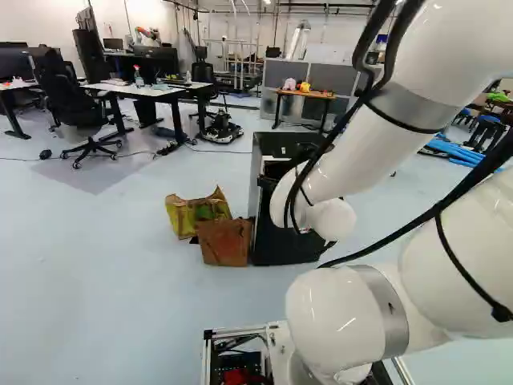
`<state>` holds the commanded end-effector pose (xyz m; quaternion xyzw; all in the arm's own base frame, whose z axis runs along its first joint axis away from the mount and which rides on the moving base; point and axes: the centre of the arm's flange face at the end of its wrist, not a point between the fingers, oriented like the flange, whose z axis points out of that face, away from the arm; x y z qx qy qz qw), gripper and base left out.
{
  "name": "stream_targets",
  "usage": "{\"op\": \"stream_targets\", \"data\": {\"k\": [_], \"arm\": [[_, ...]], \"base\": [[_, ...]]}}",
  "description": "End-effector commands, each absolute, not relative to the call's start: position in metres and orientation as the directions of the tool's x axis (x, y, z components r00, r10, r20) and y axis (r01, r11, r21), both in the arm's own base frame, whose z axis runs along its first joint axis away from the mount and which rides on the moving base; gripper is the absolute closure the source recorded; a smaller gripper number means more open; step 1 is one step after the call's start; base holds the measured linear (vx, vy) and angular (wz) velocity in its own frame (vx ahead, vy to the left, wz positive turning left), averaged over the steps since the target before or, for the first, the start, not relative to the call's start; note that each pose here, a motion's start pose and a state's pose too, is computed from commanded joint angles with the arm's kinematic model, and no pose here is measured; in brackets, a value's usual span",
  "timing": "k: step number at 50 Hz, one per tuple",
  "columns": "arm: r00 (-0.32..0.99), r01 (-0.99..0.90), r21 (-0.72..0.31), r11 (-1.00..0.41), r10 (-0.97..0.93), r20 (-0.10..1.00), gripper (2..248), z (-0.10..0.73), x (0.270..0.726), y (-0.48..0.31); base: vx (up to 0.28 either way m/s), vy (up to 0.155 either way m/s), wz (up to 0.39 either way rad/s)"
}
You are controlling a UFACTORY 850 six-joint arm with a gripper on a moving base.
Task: Grab a drink from the fridge
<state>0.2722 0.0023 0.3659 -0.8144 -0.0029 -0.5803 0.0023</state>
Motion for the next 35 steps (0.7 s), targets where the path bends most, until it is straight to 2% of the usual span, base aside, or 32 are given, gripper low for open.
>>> {"op": "stream_targets", "data": {"k": [35], "arm": [[0.339,-0.021,-0.042,-0.999,-0.046,0.94,3,0.37,0.304,0.02]], "base": [[0.0,0.0,0.0]]}}
